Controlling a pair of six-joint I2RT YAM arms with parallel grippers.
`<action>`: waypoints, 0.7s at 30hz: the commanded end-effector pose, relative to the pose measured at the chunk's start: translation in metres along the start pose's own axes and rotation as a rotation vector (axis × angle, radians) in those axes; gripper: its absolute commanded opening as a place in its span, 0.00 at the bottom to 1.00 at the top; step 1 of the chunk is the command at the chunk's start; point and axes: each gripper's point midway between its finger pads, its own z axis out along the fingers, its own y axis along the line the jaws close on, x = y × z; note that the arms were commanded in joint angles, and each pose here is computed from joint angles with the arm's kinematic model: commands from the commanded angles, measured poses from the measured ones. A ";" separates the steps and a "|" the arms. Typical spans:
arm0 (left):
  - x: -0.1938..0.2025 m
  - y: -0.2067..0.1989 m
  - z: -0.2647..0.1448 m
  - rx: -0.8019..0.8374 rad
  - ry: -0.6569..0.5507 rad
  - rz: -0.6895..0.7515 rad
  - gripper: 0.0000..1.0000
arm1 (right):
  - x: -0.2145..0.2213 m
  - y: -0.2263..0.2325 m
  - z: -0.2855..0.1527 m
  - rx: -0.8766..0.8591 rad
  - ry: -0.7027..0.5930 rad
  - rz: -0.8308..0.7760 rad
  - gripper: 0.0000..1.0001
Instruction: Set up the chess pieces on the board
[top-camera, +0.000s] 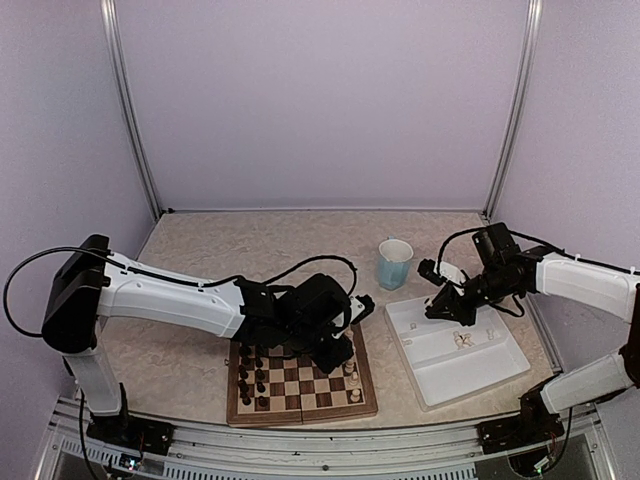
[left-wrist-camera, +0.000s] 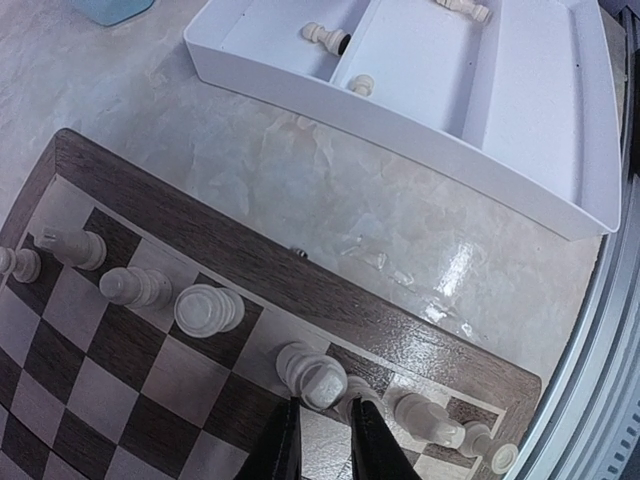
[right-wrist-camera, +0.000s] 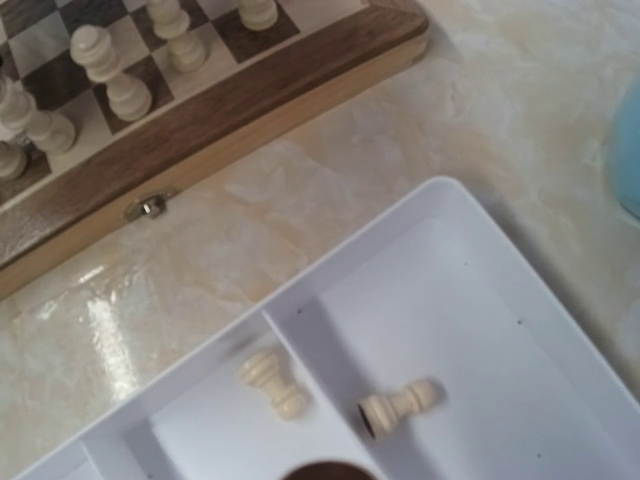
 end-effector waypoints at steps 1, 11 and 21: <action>-0.005 -0.005 -0.011 0.018 -0.022 -0.025 0.20 | 0.003 0.001 -0.001 0.000 -0.010 0.000 0.07; -0.001 -0.011 -0.010 0.020 -0.017 -0.029 0.26 | 0.003 0.001 0.000 -0.008 -0.009 0.005 0.07; 0.005 -0.011 -0.005 0.020 -0.001 -0.062 0.24 | 0.003 0.001 0.001 -0.010 -0.008 0.009 0.07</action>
